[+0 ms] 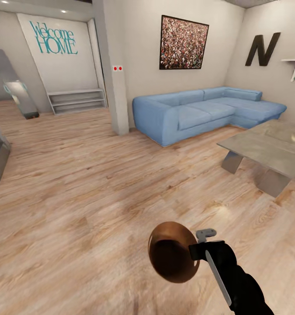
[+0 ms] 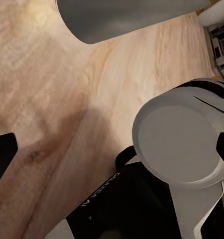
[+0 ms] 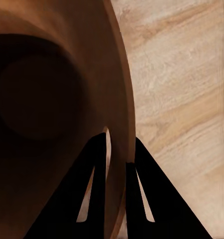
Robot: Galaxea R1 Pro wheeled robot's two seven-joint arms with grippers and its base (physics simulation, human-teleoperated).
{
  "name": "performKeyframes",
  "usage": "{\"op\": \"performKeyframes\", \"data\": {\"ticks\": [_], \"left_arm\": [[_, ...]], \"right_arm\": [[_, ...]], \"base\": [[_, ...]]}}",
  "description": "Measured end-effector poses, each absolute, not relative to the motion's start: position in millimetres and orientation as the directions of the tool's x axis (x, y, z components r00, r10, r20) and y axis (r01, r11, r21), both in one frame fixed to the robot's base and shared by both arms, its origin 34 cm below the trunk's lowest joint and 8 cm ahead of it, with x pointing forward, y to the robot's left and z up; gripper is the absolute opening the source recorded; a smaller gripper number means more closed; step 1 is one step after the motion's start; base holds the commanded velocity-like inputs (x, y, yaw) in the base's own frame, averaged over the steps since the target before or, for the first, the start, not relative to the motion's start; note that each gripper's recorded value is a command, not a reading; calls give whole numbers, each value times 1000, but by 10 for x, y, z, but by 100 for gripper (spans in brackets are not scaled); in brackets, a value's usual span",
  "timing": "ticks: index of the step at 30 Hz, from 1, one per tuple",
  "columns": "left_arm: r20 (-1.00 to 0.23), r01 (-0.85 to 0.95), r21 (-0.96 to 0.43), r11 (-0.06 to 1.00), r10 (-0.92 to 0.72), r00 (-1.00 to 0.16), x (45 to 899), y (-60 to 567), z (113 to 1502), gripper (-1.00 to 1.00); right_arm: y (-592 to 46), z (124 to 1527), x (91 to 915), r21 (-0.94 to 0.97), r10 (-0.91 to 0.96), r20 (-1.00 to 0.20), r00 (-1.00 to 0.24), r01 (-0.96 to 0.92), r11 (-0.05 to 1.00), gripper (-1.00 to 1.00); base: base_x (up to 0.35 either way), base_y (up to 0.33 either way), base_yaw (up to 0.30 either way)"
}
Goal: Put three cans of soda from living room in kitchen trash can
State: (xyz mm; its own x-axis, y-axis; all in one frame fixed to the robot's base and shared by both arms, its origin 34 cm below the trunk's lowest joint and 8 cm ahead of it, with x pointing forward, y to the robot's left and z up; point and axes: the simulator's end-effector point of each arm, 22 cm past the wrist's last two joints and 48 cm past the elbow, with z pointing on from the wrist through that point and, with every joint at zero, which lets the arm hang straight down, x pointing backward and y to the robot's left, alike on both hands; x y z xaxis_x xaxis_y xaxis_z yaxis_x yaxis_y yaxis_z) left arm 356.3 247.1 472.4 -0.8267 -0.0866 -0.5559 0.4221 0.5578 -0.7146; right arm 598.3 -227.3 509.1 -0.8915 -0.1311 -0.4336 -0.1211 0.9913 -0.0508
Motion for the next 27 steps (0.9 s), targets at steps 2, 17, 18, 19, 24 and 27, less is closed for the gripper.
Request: {"op": "performKeyframes", "data": {"ticks": [2,17,18,19,24,27], "left_arm": [[-556,422,-715,558,-87,-827,3563,2471,4724,100],[-555,421,-715,558,-87,-827,3559,2472,4721,100],[-555,421,-715,558,-87,-827,3559,2472,4721,100],[-555,421,-715,558,-87,-827,3559,2472,4721,100],[-555,421,-715,558,-87,-827,3559,2472,4721,100],[-555,421,-715,558,-87,-827,3559,2471,4721,100]], "right_arm": [[-2275,5090,5982,-53,-132,-433,-891,-121,991,-100],[-2270,5090,5981,-51,-132,-433,-891,-122,991,-100],[-2270,5090,5982,-51,-132,-433,-891,-122,991,-100],[-2270,5090,5982,-51,-132,-433,-892,-122,991,-100],[-2269,5090,5981,-52,-133,-433,-891,-122,991,-100],[-2267,5090,5981,-51,-132,-433,-891,-122,991,-100]], "base": [[0,0,-300],[0,0,-300],[0,0,-300],[0,0,-300],[0,0,-300],[0,0,-300]]}}
